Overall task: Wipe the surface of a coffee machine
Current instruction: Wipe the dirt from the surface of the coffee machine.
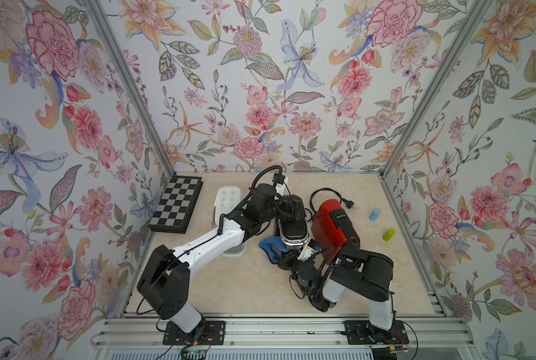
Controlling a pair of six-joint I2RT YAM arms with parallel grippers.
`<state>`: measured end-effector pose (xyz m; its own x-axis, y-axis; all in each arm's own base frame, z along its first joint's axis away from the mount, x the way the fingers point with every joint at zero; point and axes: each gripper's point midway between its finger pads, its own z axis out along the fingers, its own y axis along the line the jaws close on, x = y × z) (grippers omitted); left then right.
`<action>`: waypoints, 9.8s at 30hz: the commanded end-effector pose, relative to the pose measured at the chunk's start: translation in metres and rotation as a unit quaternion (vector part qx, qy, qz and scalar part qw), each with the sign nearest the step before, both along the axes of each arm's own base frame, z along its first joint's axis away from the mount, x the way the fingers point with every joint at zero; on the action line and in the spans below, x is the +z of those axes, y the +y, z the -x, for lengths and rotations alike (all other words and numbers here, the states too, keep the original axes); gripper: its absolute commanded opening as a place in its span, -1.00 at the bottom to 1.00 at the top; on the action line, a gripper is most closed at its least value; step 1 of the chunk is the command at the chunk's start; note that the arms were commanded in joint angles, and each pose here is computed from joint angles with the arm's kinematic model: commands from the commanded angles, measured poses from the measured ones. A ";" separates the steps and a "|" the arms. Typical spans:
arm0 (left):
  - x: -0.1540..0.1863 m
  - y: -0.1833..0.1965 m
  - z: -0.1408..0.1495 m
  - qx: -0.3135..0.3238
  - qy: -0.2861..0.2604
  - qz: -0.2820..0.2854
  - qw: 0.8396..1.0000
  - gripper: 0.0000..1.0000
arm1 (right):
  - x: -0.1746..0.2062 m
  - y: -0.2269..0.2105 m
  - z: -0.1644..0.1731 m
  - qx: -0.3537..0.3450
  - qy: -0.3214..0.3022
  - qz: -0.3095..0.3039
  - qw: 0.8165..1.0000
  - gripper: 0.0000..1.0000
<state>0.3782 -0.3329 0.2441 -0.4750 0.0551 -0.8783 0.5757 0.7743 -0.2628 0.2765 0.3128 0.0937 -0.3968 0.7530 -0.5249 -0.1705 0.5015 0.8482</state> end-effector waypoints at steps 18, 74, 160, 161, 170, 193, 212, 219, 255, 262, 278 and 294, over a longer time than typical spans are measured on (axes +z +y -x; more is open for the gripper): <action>-0.082 0.011 0.019 -0.014 0.093 -0.095 0.991 0.86 | 0.047 -0.061 0.005 -0.088 -0.059 0.024 0.994 -1.00; -0.085 0.009 0.021 -0.020 0.098 -0.094 0.991 0.86 | 0.055 -0.058 0.006 -0.053 -0.067 0.017 0.996 -1.00; -0.088 0.007 0.021 -0.022 0.105 -0.090 0.990 0.86 | -0.081 -0.019 0.020 -0.029 0.133 0.064 0.989 -1.00; -0.088 0.007 0.022 -0.023 0.105 -0.090 0.990 0.86 | -0.080 -0.014 0.022 -0.021 0.133 0.061 0.989 -1.00; -0.088 0.007 0.021 -0.022 0.104 -0.091 0.990 0.86 | -0.079 -0.002 0.041 0.007 0.144 0.067 0.987 -1.00; -0.086 0.008 0.021 -0.020 0.101 -0.093 0.990 0.86 | -0.066 -0.093 0.023 -0.059 0.160 0.199 0.965 -1.00; -0.091 0.007 0.021 -0.022 0.106 -0.095 0.990 0.86 | -0.068 -0.018 0.018 0.040 0.116 0.141 0.982 -1.00; -0.090 0.007 0.021 -0.022 0.106 -0.093 0.990 0.86 | -0.077 0.008 0.047 0.073 0.129 0.129 0.981 -1.00; -0.091 0.008 0.020 -0.021 0.104 -0.097 0.990 0.87 | -0.031 -0.041 -0.011 0.033 0.097 0.174 0.979 -1.00; -0.092 0.007 0.021 -0.022 0.106 -0.096 0.989 0.87 | 0.006 -0.041 -0.017 0.023 0.026 0.142 0.989 -1.00; -0.065 0.009 0.021 -0.021 0.085 -0.078 0.993 0.88 | -0.027 -0.012 0.033 0.066 0.083 0.147 0.983 -1.00; 0.002 0.017 0.025 -0.016 0.026 -0.037 0.999 0.93 | -0.078 -0.003 0.027 0.032 0.147 0.138 0.979 -1.00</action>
<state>0.3687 -0.3183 0.2494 -0.5003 0.0815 -0.8620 0.5642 0.7859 -0.2532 0.2488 0.3399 0.0548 -0.5979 0.5697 -0.5639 -0.1022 0.6436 0.7585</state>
